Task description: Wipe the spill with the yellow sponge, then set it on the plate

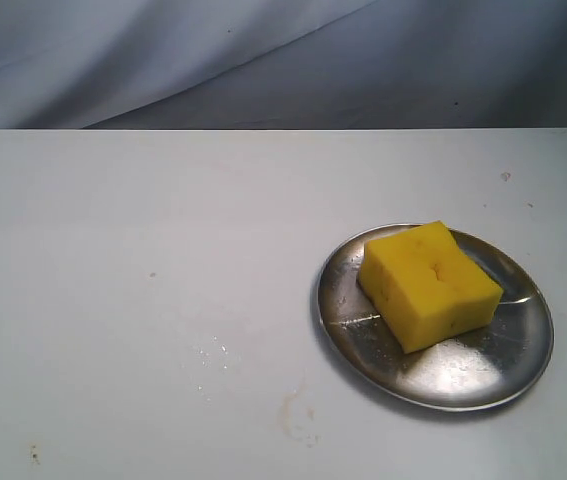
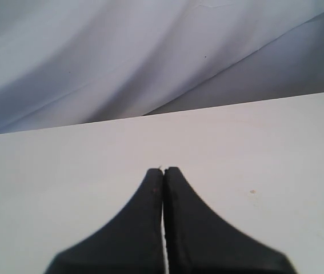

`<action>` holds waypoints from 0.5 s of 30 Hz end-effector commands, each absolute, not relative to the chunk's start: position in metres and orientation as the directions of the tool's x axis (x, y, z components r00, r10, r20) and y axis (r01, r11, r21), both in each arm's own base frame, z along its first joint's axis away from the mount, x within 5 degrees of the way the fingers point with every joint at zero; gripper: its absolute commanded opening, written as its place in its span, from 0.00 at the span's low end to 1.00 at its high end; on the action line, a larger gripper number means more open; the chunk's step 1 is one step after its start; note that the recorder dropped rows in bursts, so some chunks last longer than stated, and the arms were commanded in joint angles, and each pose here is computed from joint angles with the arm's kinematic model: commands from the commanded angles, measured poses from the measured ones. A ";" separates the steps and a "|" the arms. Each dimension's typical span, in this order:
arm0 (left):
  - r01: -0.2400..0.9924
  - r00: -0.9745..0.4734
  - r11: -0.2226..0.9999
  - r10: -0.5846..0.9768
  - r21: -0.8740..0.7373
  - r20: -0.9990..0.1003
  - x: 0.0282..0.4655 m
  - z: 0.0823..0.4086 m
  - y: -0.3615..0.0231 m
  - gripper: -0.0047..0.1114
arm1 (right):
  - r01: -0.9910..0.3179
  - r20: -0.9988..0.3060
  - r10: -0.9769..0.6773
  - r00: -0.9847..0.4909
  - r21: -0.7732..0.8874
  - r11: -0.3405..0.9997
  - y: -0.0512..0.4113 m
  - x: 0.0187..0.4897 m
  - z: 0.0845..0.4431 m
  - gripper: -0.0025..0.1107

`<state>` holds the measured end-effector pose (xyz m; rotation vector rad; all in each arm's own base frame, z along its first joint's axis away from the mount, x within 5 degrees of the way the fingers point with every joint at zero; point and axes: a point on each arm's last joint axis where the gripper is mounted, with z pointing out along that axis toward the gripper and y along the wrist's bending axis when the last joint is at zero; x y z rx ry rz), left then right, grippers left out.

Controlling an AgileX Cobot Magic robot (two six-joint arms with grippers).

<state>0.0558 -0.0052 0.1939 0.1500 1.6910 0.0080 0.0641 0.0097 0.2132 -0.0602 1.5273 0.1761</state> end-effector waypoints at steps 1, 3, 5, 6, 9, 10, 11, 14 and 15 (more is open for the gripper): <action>0.093 -0.109 0.992 0.100 0.090 -0.989 0.056 0.195 -0.005 0.04 | -0.115 -0.997 0.058 0.046 0.053 0.992 0.006 0.057 0.211 0.02; 0.093 -0.109 0.992 0.100 0.090 -0.989 0.056 0.195 -0.005 0.04 | -0.109 -0.998 0.061 0.036 0.056 0.992 0.006 0.056 0.209 0.02; 0.093 -0.109 0.992 0.100 0.090 -0.989 0.056 0.195 -0.005 0.04 | -0.108 -0.998 0.058 0.027 0.055 0.993 0.006 0.056 0.208 0.02; 0.093 -0.109 0.992 0.100 0.090 -0.989 0.056 0.195 -0.005 0.04 | -0.109 -0.998 0.064 0.026 0.061 0.992 0.006 0.056 0.208 0.02; 0.093 -0.109 0.992 0.100 0.090 -0.989 0.056 0.195 -0.005 0.04 | -0.109 -0.997 0.067 0.026 0.064 0.992 0.006 0.056 0.208 0.02; 0.093 -0.109 0.992 0.100 0.090 -0.989 0.056 0.195 -0.005 0.04 | -0.109 -0.997 0.071 0.025 0.068 0.992 0.006 0.056 0.208 0.02; 0.093 -0.109 0.992 0.100 0.090 -0.989 0.056 0.195 -0.005 0.04 | -0.109 -0.997 0.071 0.023 0.068 0.992 0.006 0.056 0.208 0.02; 0.093 -0.109 0.992 0.100 0.090 -0.989 0.056 0.195 -0.005 0.04 | -0.109 -0.997 0.071 0.023 0.068 0.992 0.006 0.056 0.208 0.02; 0.093 -0.109 0.992 0.100 0.090 -0.989 0.056 0.195 -0.005 0.04 | -0.109 -0.997 0.071 0.023 0.068 0.992 0.006 0.056 0.208 0.02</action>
